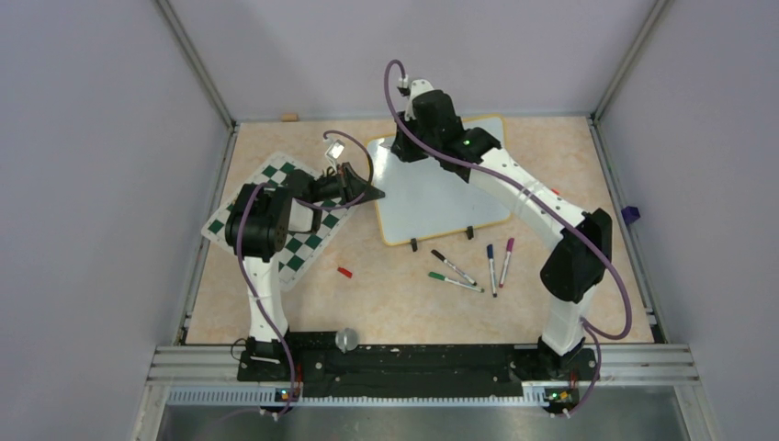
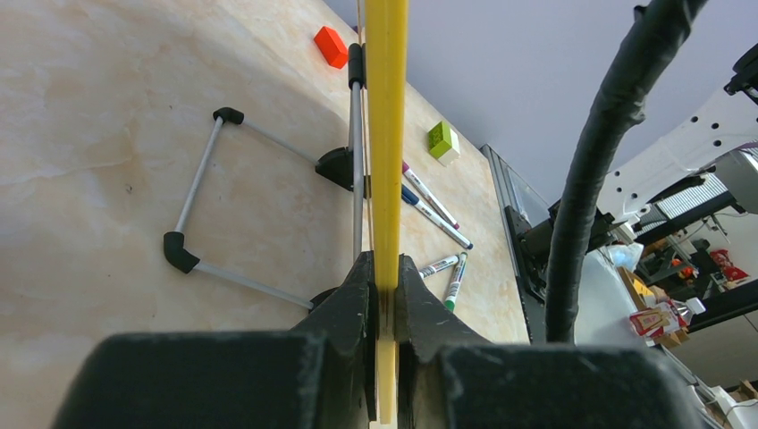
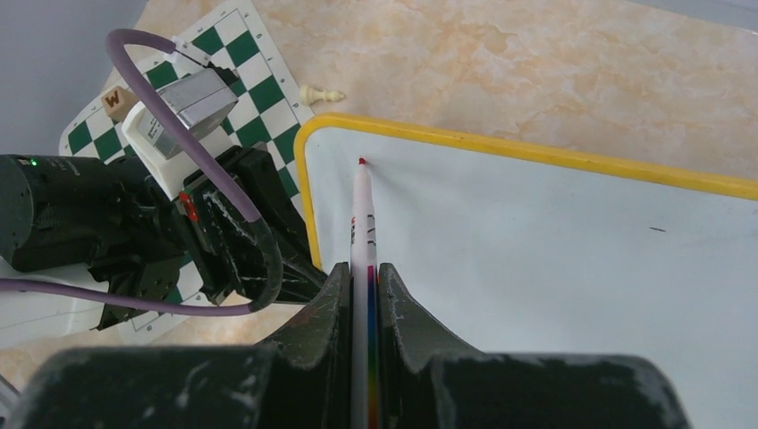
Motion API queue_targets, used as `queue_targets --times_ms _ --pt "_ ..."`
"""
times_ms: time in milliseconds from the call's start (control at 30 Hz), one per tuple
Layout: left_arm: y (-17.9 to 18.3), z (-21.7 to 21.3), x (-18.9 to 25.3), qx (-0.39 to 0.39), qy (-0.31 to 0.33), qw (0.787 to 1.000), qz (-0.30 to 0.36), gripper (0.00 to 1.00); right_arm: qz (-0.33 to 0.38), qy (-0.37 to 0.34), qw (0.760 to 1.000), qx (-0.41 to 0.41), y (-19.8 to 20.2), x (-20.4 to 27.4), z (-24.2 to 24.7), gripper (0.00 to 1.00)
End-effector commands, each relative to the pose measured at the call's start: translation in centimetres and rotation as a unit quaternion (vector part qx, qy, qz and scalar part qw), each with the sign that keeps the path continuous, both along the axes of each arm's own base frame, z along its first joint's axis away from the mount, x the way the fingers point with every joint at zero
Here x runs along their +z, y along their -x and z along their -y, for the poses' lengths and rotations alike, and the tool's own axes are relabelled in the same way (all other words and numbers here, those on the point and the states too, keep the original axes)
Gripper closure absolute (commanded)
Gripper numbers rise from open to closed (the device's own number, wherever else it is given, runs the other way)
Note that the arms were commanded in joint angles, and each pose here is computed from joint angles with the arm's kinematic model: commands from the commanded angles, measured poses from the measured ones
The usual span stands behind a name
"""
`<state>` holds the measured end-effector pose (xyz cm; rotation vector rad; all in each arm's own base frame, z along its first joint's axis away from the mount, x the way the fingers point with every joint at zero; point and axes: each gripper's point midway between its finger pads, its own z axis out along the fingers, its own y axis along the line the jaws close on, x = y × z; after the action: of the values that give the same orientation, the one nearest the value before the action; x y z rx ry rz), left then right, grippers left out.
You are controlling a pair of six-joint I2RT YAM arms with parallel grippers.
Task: Write a sentence on the whiteboard
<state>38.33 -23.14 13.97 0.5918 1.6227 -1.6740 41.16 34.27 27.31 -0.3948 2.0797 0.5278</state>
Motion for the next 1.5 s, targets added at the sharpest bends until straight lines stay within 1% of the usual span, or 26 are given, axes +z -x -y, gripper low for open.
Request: queue_targets --times_ms 0,533,700,800,967,1100,1267,1467 --pt "2.8 0.8 1.3 -0.062 -0.012 0.996 0.067 1.00 0.006 0.002 1.000 -0.012 -0.2 0.3 -0.1 1.00" --pt "2.8 0.8 1.4 -0.061 -0.012 0.996 0.069 1.00 -0.009 0.021 0.999 -0.029 1.1 -1.1 1.8 1.00" --pt "2.9 0.8 1.4 -0.062 -0.012 0.996 0.070 1.00 -0.006 0.018 0.999 -0.031 1.2 -0.7 1.8 1.00" --pt "2.9 0.9 1.4 -0.062 -0.012 0.996 0.069 1.00 -0.001 0.011 1.000 -0.028 1.1 -0.1 1.6 1.00" --pt "2.9 0.8 1.5 -0.063 -0.012 0.995 0.070 1.00 0.020 -0.019 1.000 -0.010 1.6 3.1 1.2 1.00" --pt "2.9 0.9 1.4 -0.063 -0.012 0.996 0.070 1.00 0.035 -0.034 0.999 -0.010 1.6 5.0 1.7 1.00" --pt "2.9 0.9 1.4 -0.063 -0.012 0.996 0.069 1.00 0.038 -0.042 0.998 -0.014 1.4 5.8 2.0 1.00" --pt "2.9 0.8 1.5 -0.064 -0.012 0.995 0.071 1.00 0.033 -0.034 0.999 -0.026 0.4 5.1 2.1 1.00"
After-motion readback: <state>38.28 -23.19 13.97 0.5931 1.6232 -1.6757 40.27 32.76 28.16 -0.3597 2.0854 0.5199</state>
